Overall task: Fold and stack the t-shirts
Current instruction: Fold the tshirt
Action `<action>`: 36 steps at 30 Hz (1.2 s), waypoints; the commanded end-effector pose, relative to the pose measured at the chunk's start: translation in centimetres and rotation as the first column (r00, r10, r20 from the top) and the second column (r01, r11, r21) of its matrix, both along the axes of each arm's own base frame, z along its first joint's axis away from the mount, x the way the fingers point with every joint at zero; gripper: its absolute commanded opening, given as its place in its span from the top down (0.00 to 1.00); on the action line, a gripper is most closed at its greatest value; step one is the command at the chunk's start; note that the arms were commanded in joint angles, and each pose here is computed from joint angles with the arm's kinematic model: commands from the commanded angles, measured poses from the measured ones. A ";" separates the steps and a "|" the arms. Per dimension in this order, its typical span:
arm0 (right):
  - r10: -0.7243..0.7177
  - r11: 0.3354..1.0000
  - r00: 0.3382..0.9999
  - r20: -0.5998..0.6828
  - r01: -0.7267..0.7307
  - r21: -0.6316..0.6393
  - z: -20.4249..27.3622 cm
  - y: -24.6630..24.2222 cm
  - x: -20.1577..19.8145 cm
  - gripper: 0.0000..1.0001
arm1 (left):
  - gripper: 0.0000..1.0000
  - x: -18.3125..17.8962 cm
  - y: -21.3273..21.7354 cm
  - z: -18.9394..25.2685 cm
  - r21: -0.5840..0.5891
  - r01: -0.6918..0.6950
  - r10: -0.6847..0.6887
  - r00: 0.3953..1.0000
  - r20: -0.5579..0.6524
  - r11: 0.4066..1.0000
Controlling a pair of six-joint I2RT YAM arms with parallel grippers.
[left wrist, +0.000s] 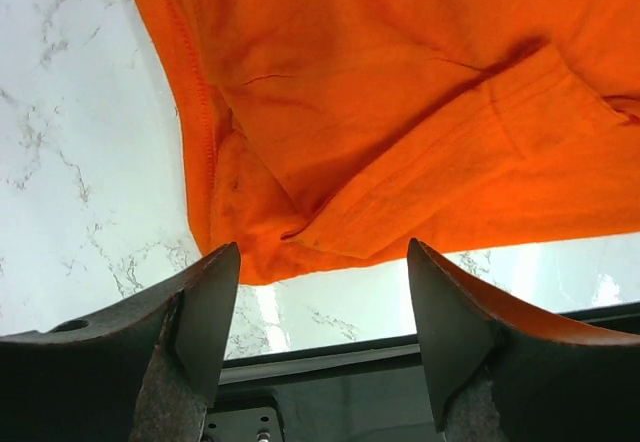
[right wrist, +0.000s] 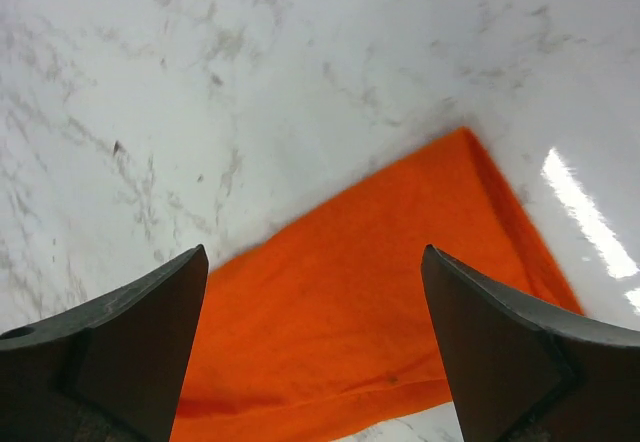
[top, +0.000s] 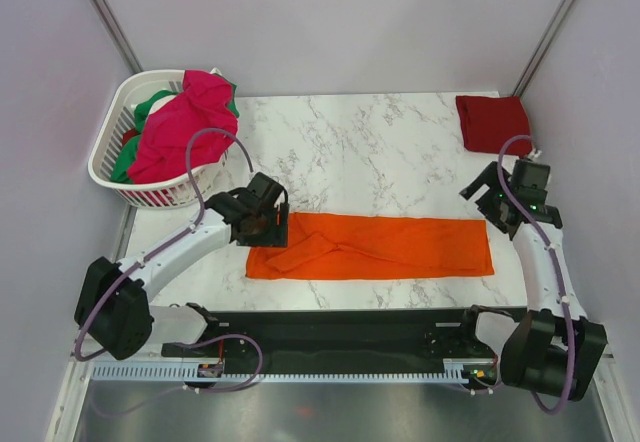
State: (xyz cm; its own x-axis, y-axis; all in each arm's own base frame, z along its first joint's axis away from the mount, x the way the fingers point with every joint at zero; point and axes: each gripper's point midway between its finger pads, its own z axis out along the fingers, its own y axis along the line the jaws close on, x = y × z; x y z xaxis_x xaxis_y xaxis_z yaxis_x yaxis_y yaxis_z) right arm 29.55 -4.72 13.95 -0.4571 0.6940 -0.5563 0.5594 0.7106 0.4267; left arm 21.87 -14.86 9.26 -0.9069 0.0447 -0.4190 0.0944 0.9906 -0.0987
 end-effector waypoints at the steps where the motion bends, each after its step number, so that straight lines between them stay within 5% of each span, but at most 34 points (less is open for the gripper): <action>1: 0.200 0.976 0.980 -0.001 -0.199 0.086 -1.6 5.8 0.4 0.06 | 0.26 0.6 0.7 -1.8 0.066 -0.085 0.086 0.996 -0.025 0.994; 9: 0.373 0.926 0.916 -0.149 -0.357 0.122 -8.1 11.4 -0.5 0.27 | 0.33 2.7 -0.4 -5.1 0.128 -0.134 0.144 0.987 -0.075 0.983; 14: 0.412 0.910 0.887 -0.206 -0.390 0.141 -10.8 12.0 -1.5 0.29 | 0.34 6.2 -0.9 -7.0 0.216 -0.111 0.129 0.989 -0.069 0.970; 25: 0.627 0.778 0.734 -0.259 -0.576 0.250 -13.9 23.3 -9.6 0.24 | 0.37 21.1 -5.2 -9.4 0.287 0.007 0.011 0.998 -0.059 0.958; 26: 0.651 0.758 0.722 -0.236 -0.599 0.258 -13.2 24.7 -10.1 0.24 | 0.37 24.9 -6.7 -7.1 0.247 -0.007 0.002 1.000 0.023 0.969; 29: 0.763 0.636 0.632 -0.131 -0.701 0.324 -10.3 32.1 -12.2 0.22 | 0.34 30.2 -9.4 -6.3 0.167 0.079 -0.092 0.993 0.072 0.983; 31: 0.849 0.519 0.523 -0.081 -0.793 0.319 -7.1 37.0 -13.9 0.16 | 0.19 32.7 -11.0 -5.0 0.115 0.129 -0.147 0.977 0.157 0.985; 34: 0.871 0.491 0.472 -0.136 -0.838 0.240 -5.0 39.1 -15.1 0.06 | 0.01 34.9 -12.3 -2.5 0.065 0.161 -0.173 0.944 0.280 0.985; 36: 0.868 0.497 0.485 -0.109 -0.847 0.187 -3.2 39.4 -15.0 0.02 | 0.00 35.3 -13.0 1.1 0.030 0.181 -0.179 0.919 0.352 0.983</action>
